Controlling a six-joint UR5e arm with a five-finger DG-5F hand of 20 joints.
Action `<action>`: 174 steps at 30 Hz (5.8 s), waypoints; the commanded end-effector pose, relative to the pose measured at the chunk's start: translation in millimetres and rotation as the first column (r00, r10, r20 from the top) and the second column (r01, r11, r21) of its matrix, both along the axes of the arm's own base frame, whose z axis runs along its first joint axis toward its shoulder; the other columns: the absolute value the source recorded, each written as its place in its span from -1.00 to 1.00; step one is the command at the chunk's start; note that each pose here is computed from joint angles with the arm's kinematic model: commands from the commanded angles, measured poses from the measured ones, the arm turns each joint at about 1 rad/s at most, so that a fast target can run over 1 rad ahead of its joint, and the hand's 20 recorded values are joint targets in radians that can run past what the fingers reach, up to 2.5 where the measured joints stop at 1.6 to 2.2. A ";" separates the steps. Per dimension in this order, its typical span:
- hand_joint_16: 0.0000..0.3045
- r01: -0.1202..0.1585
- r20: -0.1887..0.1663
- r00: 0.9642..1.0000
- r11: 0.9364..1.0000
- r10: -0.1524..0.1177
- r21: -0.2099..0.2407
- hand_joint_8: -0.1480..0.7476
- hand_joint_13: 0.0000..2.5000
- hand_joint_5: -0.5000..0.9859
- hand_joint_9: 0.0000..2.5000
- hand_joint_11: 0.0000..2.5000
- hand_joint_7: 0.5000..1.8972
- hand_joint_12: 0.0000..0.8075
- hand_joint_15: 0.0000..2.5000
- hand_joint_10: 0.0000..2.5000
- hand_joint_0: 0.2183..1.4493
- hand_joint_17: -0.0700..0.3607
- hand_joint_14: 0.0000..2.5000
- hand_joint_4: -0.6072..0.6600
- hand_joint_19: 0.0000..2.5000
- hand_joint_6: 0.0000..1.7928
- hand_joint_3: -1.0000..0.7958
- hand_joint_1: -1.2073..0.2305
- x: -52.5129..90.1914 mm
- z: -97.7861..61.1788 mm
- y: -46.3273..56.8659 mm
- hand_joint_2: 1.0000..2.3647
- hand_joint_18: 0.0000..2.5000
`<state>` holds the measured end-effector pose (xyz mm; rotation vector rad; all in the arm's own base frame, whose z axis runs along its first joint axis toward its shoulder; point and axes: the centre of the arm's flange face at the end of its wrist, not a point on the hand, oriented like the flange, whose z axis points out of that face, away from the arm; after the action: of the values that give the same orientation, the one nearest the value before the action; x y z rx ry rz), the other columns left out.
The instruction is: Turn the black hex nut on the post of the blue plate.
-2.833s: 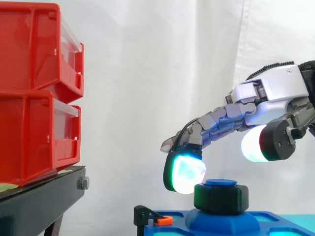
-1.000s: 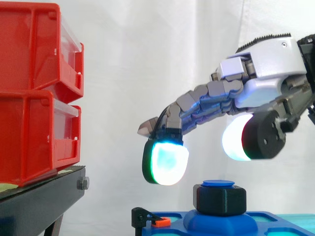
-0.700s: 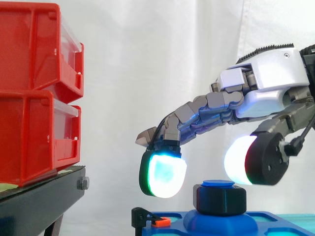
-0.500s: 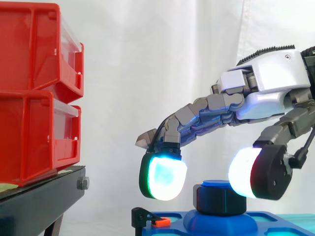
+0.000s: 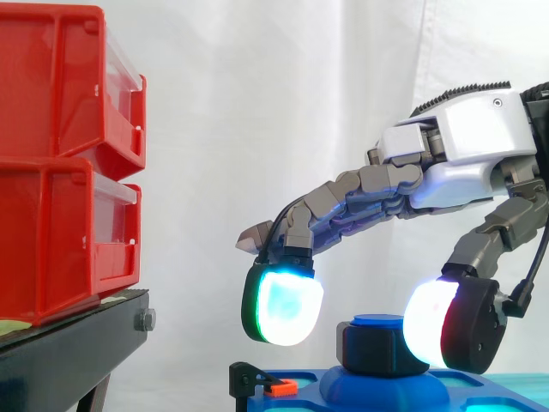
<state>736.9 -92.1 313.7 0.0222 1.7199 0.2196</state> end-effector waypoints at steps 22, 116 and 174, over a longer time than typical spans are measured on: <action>-0.60 0.011 -0.013 1.000 1.000 -0.011 -0.026 -0.21 -0.96 -0.70 -0.98 -1.00 -0.54 -0.11 -0.98 -1.00 -0.66 -0.03 -1.00 0.11 -0.93 -0.44 -0.44 -0.35 -2.2 -5.9 -3.1 -1.00 -1.00; -0.62 0.018 -0.005 1.000 0.999 -0.018 -0.050 -0.20 -0.93 -0.65 -0.93 -1.00 -0.33 -0.13 -0.98 -1.00 -0.60 -0.08 -1.00 0.20 -0.93 -0.44 -0.44 -0.24 -7.3 -25.1 -9.2 -1.00 -1.00; -0.60 -0.003 -0.103 0.995 0.986 -0.014 -0.164 -0.18 -0.94 -0.66 -0.93 -1.00 -0.64 -0.09 -0.98 -1.00 -0.66 -0.03 -1.00 0.14 -0.90 -0.44 -0.44 0.00 -26.7 56.1 2.9 -1.00 -1.00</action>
<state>718.1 -89.5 356.5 -0.0815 1.8281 0.0921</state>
